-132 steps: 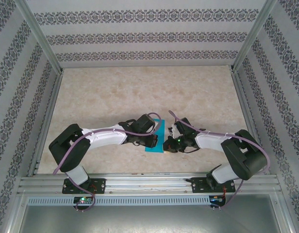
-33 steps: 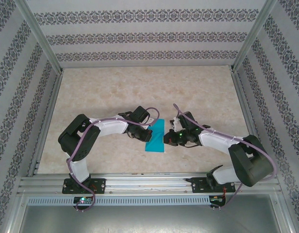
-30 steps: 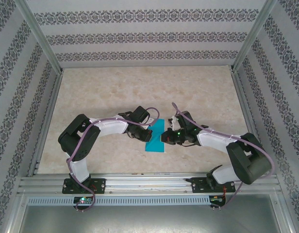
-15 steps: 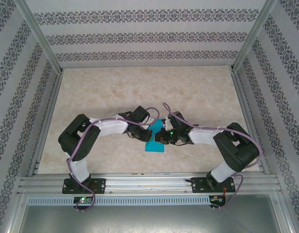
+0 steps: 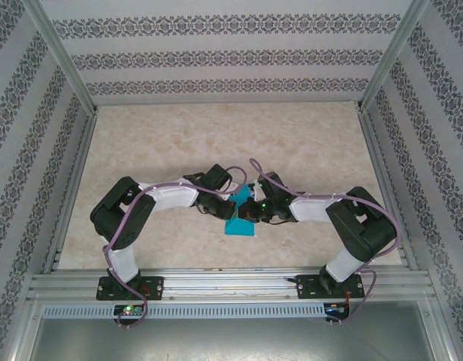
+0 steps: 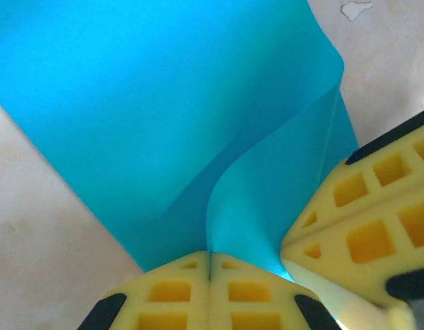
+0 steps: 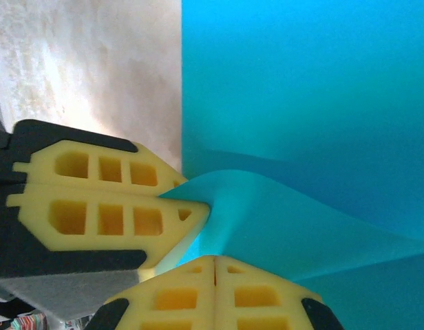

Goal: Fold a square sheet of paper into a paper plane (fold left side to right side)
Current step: Fold the triangle a second time at the center of the table.

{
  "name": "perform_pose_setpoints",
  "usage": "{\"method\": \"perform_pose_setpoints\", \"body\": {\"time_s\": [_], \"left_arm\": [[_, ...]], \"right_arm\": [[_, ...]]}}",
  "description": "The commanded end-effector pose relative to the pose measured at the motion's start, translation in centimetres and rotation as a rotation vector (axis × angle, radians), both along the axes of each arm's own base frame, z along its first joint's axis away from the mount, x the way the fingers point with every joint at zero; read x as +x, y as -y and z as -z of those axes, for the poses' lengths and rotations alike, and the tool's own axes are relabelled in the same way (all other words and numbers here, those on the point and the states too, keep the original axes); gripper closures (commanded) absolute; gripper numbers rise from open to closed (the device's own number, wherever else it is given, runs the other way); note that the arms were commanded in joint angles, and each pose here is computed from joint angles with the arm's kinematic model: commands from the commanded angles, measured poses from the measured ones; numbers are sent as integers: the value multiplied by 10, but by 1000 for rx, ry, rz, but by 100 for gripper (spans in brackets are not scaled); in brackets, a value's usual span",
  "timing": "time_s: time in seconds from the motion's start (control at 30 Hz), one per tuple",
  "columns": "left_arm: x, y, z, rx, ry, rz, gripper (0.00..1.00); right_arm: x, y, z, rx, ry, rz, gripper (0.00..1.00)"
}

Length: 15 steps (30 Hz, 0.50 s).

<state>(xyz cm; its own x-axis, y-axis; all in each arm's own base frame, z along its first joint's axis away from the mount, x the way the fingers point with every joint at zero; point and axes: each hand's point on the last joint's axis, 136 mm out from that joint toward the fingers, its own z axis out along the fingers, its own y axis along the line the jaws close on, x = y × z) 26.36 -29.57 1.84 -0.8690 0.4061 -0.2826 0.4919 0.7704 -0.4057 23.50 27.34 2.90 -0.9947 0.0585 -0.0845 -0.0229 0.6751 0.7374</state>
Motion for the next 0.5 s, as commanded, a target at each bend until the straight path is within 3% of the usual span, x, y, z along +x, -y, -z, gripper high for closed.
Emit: {"method": "perform_pose_setpoints", "body": {"time_s": [0.0, 0.47], "left_arm": [[-10, -8, 19, 58, -43, 17, 96], [-10, -9, 20, 63, -44, 20, 95]], "right_arm": [[2, -1, 5, -33, 3, 2, 100], [-9, 14, 26, -127, -58, 11, 100]]}}
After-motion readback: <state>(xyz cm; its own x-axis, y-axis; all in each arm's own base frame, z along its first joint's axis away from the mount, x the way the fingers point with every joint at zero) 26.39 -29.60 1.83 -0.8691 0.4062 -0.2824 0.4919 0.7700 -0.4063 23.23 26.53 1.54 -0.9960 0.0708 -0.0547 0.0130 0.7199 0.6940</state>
